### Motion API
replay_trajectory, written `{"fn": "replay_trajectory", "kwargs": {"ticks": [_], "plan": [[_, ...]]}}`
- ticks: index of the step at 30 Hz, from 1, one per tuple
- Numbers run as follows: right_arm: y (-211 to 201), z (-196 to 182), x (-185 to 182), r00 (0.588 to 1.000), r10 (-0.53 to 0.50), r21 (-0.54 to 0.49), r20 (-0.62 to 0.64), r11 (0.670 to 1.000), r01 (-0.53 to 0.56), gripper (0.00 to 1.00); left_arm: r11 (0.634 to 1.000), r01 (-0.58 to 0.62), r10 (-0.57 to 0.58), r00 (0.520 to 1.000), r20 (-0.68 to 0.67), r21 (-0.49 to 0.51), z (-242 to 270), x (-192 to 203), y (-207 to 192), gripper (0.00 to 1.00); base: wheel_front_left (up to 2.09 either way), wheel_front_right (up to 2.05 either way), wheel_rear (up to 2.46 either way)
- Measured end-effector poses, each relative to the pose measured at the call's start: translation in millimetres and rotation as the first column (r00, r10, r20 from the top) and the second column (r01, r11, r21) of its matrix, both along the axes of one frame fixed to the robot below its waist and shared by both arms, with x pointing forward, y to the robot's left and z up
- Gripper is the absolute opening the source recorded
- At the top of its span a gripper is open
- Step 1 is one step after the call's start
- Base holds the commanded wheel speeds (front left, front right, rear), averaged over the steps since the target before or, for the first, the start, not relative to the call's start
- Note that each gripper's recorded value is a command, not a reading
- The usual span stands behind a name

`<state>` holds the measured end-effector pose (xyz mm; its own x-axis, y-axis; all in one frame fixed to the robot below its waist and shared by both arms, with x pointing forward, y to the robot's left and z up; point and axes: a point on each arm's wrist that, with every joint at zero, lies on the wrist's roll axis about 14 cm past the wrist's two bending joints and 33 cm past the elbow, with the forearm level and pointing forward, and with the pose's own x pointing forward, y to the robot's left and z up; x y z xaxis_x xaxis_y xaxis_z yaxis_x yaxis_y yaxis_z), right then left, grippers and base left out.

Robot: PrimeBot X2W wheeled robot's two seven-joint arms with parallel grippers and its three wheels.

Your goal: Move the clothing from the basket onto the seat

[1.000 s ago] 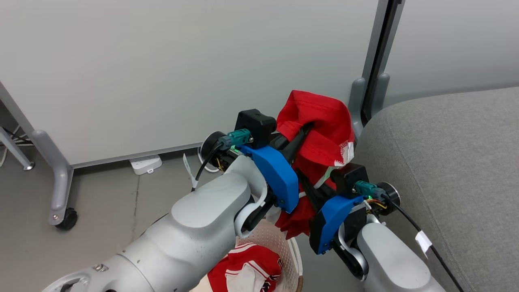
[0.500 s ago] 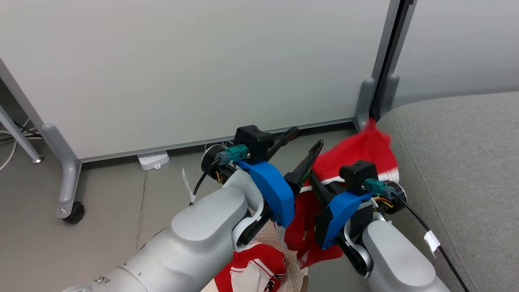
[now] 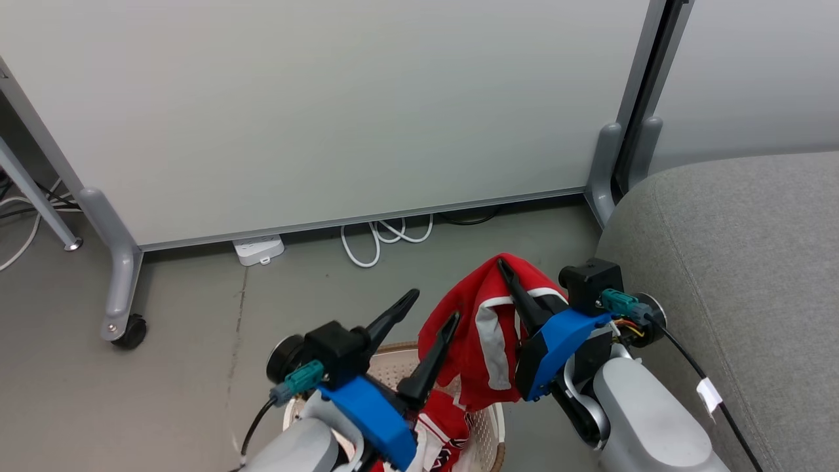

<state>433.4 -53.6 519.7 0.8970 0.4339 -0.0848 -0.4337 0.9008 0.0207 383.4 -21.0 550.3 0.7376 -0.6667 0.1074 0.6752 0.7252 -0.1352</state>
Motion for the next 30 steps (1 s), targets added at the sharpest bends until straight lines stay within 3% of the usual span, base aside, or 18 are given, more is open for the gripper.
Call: {"fn": "replay_trajectory", "kwargs": {"ticks": [15, 30], "plan": [[-2, -4, -2, 1.000, -0.010, -0.002, -0.011, 1.000, 0.010, 0.00, 0.985, -0.163, 0.164, 0.986, -0.021, 0.048, -40, -19, 57, 1.00, 0.00, 0.00, 0.00], [-3, -7, -2, 1.000, -0.009, -0.015, -0.017, 1.000, 0.009, 0.00, 0.980, -0.190, 0.191, 0.981, -0.012, 0.051, -42, -16, 63, 1.00, 0.00, 0.00, 0.00]]}}
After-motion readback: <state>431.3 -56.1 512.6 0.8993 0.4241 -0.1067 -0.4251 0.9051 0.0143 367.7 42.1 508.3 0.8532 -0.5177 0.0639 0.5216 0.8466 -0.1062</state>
